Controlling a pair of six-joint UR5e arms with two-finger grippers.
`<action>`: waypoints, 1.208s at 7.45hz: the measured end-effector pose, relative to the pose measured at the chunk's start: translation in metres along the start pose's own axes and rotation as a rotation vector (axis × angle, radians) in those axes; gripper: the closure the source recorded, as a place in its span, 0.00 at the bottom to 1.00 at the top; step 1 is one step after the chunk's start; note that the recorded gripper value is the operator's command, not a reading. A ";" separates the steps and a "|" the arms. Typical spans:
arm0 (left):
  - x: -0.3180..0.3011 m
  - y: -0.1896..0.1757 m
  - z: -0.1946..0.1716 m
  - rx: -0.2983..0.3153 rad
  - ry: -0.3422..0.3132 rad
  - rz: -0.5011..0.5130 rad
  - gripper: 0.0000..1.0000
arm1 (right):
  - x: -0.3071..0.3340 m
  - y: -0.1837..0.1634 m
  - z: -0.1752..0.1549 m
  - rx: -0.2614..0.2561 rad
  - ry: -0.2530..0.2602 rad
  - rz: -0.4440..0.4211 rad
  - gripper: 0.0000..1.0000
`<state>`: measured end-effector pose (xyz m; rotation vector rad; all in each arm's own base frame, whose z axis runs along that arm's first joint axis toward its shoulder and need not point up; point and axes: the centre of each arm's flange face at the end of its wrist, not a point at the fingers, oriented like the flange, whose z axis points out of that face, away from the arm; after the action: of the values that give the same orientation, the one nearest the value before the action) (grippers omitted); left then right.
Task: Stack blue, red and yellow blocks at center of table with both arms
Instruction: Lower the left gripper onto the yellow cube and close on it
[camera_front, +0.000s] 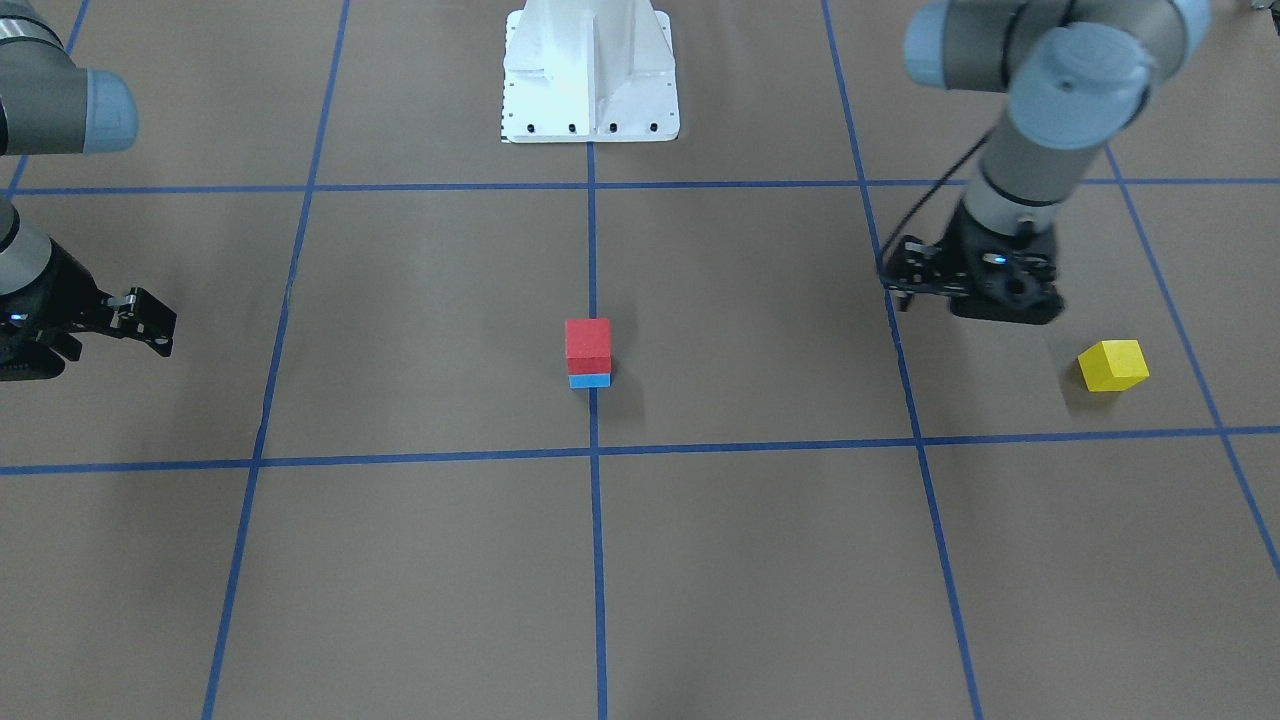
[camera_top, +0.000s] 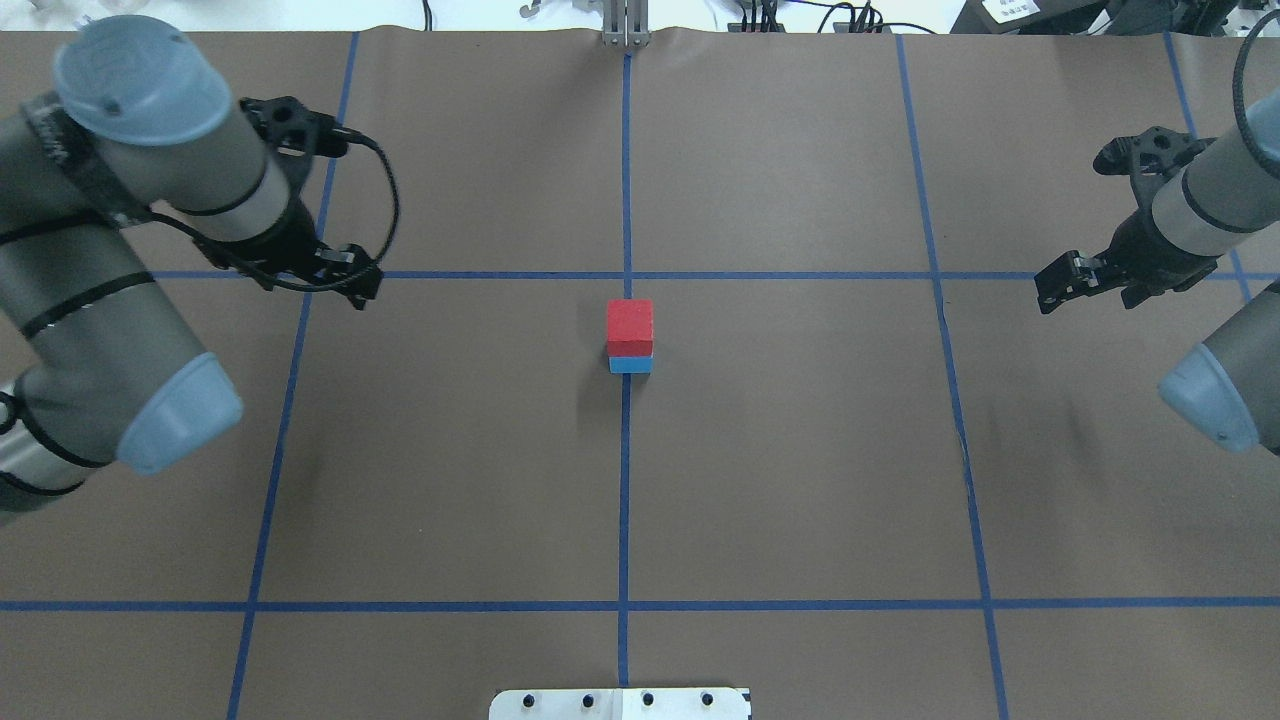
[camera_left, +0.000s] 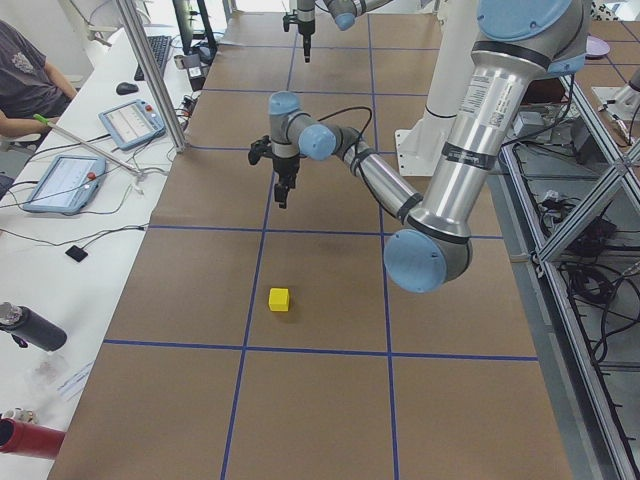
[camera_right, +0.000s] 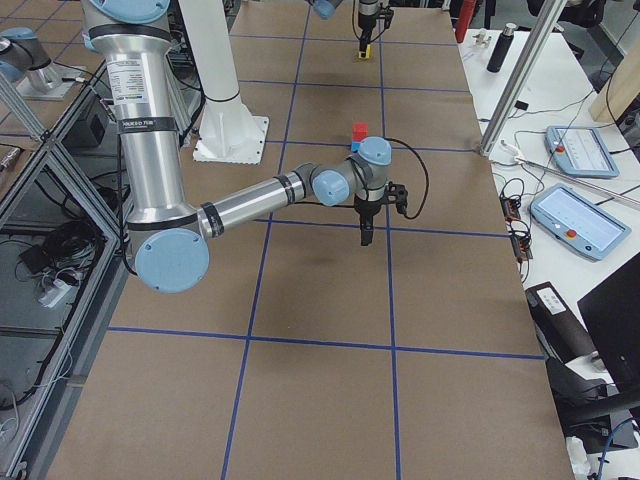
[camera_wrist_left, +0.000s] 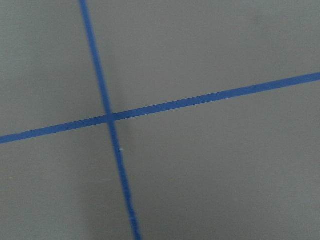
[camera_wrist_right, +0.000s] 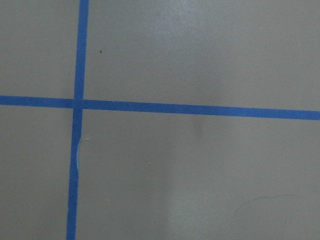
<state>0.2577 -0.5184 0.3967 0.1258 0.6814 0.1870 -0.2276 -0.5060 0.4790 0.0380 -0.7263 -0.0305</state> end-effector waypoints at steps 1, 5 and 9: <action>-0.069 0.007 0.029 -0.014 0.031 0.005 0.00 | 0.000 0.000 -0.001 0.002 -0.001 0.000 0.00; -0.180 0.025 0.112 -0.047 0.104 -0.036 0.00 | -0.005 0.001 -0.007 0.014 -0.008 -0.005 0.00; -0.206 0.033 0.139 -0.077 0.091 -0.077 0.00 | -0.006 0.002 -0.010 0.020 -0.011 -0.003 0.00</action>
<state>0.1848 -0.5373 0.6358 0.0173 0.7674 0.1450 -0.2256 -0.5034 0.4671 0.0577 -0.7378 -0.0265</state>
